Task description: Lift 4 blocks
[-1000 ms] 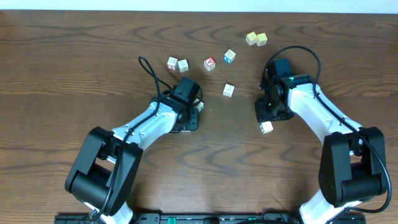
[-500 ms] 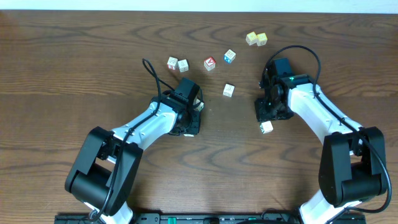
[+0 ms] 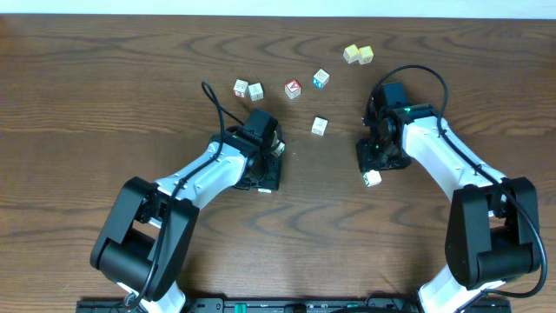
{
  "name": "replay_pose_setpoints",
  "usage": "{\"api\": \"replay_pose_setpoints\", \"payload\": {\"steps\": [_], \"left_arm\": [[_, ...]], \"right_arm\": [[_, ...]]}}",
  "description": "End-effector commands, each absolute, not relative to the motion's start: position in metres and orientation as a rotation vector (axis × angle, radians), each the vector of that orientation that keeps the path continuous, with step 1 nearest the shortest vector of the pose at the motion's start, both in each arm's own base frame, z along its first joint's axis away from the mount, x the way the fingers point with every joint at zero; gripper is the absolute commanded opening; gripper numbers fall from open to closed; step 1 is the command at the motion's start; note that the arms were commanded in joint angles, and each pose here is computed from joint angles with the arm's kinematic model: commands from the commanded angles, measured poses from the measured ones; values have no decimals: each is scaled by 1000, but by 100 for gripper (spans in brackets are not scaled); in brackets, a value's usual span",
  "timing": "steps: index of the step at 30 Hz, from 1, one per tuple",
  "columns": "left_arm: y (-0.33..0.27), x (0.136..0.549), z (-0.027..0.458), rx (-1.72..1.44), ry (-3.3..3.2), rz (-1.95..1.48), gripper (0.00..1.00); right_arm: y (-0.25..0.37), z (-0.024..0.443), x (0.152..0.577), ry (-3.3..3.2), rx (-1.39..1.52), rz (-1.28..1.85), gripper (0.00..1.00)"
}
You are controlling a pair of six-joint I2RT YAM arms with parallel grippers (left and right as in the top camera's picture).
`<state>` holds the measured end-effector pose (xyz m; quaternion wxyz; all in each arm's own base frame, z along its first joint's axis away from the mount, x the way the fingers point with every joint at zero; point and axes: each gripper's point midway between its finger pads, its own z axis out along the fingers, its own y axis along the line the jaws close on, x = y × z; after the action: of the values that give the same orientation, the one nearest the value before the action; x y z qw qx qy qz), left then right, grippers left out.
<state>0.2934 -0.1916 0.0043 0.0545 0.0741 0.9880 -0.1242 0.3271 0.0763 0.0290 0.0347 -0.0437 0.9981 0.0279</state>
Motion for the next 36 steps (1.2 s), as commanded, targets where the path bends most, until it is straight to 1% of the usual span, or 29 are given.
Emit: {"api": "replay_pose_setpoints", "payload": {"steps": [1, 9, 13, 14, 15, 21, 28, 32, 33, 36], "left_arm": [[-188, 310, 26, 147, 2964, -404, 56], [-167, 327, 89, 5, 2840, -560, 58], [-138, 325, 114, -96, 2805, -548, 71], [-130, 323, 118, -125, 2804, -542, 81], [-120, 322, 121, -164, 2805, -534, 84], [-71, 310, 119, -391, 2853, -485, 84], [-53, 299, 114, -491, 2891, -466, 84], [-54, 299, 113, -493, 2895, -466, 84], [-54, 299, 113, -493, 2896, -466, 84], [-54, 299, 113, -493, 2896, -466, 84]], "right_arm": [[76, 25, 323, 3091, -137, 67, 56], [80, 24, 318, 3106, -139, 111, 54], [79, 17, 313, 3125, -139, 106, 53], [79, 15, 310, 3131, -139, 104, 53], [78, 13, 309, 3136, -149, 103, 53], [76, 0, 299, 3146, -174, 100, 52], [77, -1, 297, 3151, -177, 101, 31], [80, -1, 298, 3148, -156, 127, 27], [84, -1, 298, 3147, -147, 157, 24], [93, 0, 300, 3141, -75, 206, 22]]}}
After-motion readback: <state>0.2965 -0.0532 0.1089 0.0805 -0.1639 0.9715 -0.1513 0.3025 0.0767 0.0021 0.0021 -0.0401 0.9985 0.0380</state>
